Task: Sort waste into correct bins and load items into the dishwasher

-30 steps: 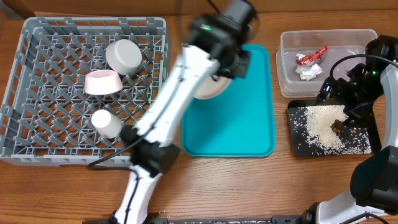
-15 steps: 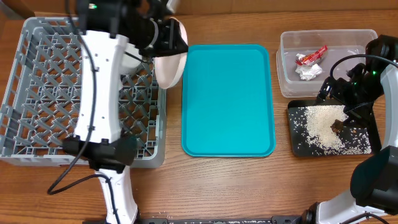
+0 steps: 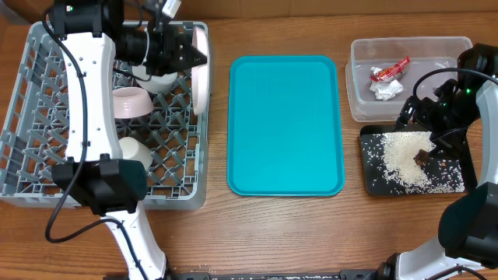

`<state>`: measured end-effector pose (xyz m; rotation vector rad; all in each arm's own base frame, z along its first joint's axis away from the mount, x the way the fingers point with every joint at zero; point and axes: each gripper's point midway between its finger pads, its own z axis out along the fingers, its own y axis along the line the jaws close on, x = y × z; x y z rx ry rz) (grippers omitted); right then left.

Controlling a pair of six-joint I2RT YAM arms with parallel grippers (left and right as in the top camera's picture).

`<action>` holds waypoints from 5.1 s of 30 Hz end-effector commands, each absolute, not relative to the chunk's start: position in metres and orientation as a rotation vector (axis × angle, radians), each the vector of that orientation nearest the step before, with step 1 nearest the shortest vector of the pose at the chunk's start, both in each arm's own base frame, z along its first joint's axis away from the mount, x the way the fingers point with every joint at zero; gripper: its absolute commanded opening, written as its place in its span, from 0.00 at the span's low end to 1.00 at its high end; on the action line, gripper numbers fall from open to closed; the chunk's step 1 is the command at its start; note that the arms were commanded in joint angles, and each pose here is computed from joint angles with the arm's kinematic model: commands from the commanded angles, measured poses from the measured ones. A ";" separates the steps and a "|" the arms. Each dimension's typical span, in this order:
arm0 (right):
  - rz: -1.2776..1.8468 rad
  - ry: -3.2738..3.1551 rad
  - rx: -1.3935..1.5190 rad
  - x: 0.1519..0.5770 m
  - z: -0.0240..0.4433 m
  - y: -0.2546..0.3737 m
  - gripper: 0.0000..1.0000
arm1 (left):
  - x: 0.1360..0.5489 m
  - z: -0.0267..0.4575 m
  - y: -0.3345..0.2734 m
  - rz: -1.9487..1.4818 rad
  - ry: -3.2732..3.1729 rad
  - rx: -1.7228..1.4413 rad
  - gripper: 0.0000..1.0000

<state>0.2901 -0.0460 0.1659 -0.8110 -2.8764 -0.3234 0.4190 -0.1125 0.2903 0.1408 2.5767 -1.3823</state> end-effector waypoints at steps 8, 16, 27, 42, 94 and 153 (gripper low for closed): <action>-0.314 -2.925 -0.833 0.291 0.177 -0.050 1.00 | 0.405 0.219 -0.087 -1.531 2.662 0.013 0.04; -0.314 -2.925 -0.833 0.291 0.177 -0.050 1.00 | 0.379 0.167 -0.058 -1.290 2.952 -0.077 0.42; -0.313 -2.929 -0.833 0.292 0.177 -0.051 1.00 | 0.379 0.177 -0.031 -0.892 3.021 -0.143 0.75; -0.328 -2.993 -0.821 0.307 0.177 -0.051 1.00 | 0.350 0.288 -0.041 -0.255 2.740 0.034 0.97; -0.463 -3.882 -0.398 0.309 0.336 -0.003 1.00 | 0.132 0.337 0.044 0.228 2.158 -0.236 1.00; -0.496 -4.021 -0.302 0.276 0.318 0.011 1.00 | 0.108 0.332 0.055 0.202 2.106 -0.282 1.00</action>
